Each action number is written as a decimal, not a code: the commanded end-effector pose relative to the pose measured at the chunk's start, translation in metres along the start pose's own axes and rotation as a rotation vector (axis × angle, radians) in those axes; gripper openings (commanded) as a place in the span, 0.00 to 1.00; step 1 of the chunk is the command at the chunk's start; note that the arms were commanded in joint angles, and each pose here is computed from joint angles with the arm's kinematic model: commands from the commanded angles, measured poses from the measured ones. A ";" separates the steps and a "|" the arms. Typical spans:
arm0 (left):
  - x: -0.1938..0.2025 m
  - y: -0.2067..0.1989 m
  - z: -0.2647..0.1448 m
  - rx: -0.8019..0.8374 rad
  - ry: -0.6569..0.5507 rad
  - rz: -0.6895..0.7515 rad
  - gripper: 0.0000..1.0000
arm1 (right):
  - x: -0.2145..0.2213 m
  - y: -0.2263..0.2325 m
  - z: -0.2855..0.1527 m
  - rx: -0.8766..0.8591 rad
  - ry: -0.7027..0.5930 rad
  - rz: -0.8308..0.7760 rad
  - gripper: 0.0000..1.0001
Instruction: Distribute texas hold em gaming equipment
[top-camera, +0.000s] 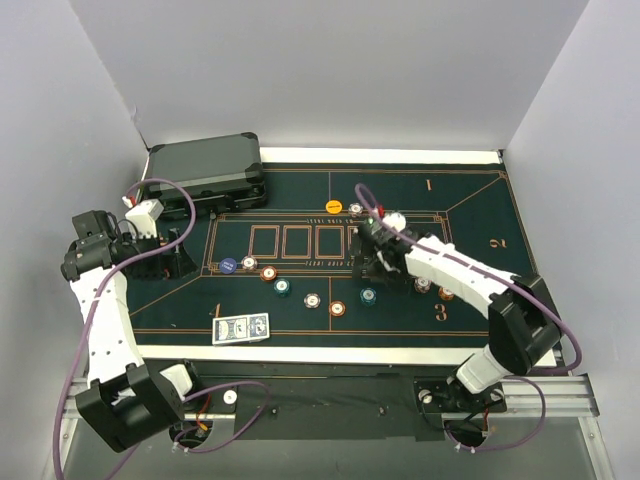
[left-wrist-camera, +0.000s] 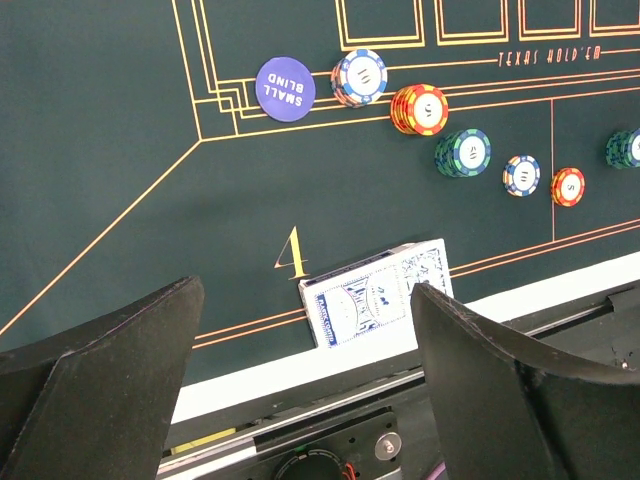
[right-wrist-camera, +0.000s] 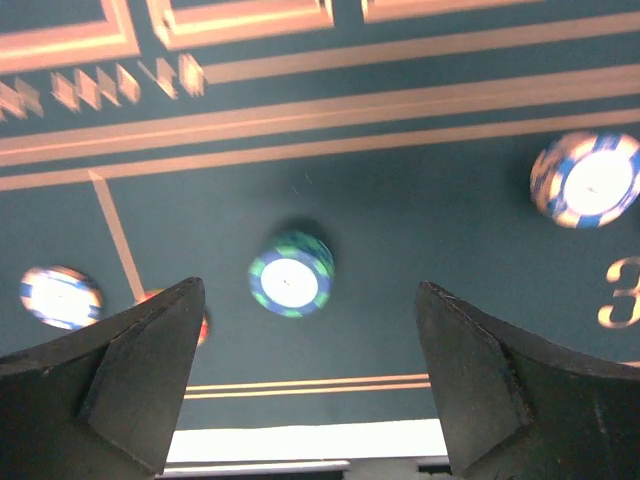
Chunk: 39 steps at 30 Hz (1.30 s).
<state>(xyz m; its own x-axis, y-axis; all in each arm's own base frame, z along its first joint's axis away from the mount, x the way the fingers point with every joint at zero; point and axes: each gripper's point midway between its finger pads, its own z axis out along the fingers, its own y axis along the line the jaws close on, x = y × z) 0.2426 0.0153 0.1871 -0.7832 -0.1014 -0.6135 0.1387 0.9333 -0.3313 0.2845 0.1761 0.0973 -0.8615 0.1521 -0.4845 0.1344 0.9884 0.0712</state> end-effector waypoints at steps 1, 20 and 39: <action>0.000 -0.009 -0.009 0.016 -0.022 0.029 0.96 | 0.042 -0.007 0.015 0.044 0.024 0.012 0.82; 0.002 -0.014 -0.015 0.015 -0.028 0.047 0.96 | 0.067 0.006 0.044 0.107 0.061 -0.064 0.75; 0.004 -0.009 -0.010 0.004 -0.022 0.041 0.96 | 0.074 -0.003 0.045 0.115 0.099 -0.059 0.44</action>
<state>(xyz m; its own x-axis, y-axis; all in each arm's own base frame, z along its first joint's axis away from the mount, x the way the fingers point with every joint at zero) 0.2281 0.0094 0.1919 -0.7797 -0.0785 -0.6212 0.1573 0.9357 -0.3157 0.2419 0.1900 0.0127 -0.9165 0.0906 -0.3897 0.1191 0.9916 -0.0497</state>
